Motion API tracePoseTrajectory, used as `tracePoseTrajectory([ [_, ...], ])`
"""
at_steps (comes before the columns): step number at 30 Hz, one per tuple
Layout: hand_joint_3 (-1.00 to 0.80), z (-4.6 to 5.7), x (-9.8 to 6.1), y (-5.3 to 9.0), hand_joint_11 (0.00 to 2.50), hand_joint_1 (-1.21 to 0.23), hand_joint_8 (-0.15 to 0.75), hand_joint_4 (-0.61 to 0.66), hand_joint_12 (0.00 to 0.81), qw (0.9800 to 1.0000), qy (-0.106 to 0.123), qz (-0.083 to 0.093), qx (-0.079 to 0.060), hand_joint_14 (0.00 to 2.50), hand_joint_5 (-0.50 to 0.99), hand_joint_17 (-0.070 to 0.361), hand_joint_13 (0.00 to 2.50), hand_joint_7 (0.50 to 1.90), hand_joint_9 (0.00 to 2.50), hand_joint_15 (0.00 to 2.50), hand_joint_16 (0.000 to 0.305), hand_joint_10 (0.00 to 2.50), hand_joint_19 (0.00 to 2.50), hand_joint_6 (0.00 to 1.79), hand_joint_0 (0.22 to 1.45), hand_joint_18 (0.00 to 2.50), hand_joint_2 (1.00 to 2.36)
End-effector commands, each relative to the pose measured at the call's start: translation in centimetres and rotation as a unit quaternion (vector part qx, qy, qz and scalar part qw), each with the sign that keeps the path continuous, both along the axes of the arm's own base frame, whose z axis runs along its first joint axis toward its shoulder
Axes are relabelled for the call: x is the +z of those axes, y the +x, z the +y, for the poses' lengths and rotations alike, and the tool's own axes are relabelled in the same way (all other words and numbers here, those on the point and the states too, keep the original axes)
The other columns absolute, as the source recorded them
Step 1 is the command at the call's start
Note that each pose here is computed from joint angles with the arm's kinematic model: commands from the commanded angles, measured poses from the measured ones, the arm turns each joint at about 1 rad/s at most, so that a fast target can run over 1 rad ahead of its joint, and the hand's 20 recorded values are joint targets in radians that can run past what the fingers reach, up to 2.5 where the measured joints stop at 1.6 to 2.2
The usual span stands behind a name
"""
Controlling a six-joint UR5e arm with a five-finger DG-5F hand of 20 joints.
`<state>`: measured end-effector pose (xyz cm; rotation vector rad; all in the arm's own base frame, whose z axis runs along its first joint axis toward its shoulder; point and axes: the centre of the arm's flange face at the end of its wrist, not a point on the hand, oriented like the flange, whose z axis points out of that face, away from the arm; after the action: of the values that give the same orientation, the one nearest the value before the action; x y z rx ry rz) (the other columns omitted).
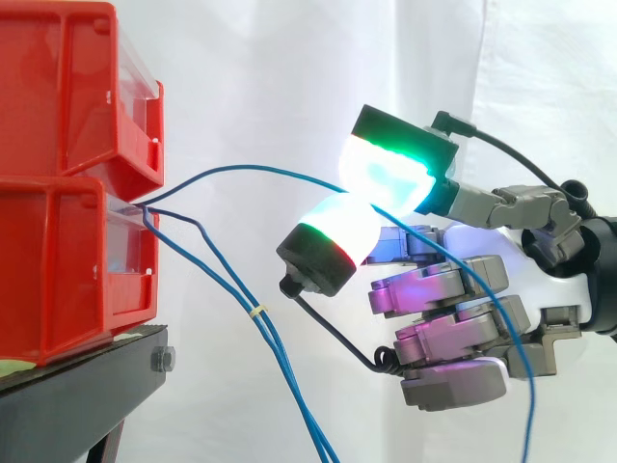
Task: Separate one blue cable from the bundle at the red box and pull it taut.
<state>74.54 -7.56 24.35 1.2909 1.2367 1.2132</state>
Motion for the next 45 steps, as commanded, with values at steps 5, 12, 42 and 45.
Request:
tracePoseTrajectory([
  [5, -0.29, 0.03, -0.02, 0.0, 1.28, -0.83, 0.131, -0.34, 0.211, 1.0, 0.0, 0.0, 0.003, 1.75, -0.15, 0.051, 0.91, 1.01, 0.86, 1.2, 0.023, 1.05, 1.56, 0.98, 0.76, 1.04, 1.01],
  [12, -0.29, 0.03, 0.09, -0.01, 1.18, -0.82, 0.179, -0.31, 0.218, 1.0, 0.0, -0.001, 0.003, 0.02, -0.15, 0.04, 1.18, 1.05, 1.01, 0.67, 0.018, 0.02, 1.2, 0.98, 0.76, 1.0, 1.01],
  [42, -0.3, -0.2, -0.05, -0.06, 1.52, -0.81, 0.158, -0.27, 0.197, 1.0, 0.0, 0.002, 0.001, 1.0, -0.16, 0.056, 1.27, 1.02, 1.14, 1.48, 0.025, 0.0, 1.25, 0.98, 0.76, 1.0, 1.01],
  [45, -0.3, -0.33, -0.05, -0.07, 1.59, -0.81, 0.127, -0.27, 0.2, 1.0, 0.0, 0.002, 0.0, 1.03, -0.16, 0.056, 1.26, 1.02, 1.14, 1.49, 0.025, 0.3, 1.25, 0.98, 0.76, 1.01, 1.01],
])
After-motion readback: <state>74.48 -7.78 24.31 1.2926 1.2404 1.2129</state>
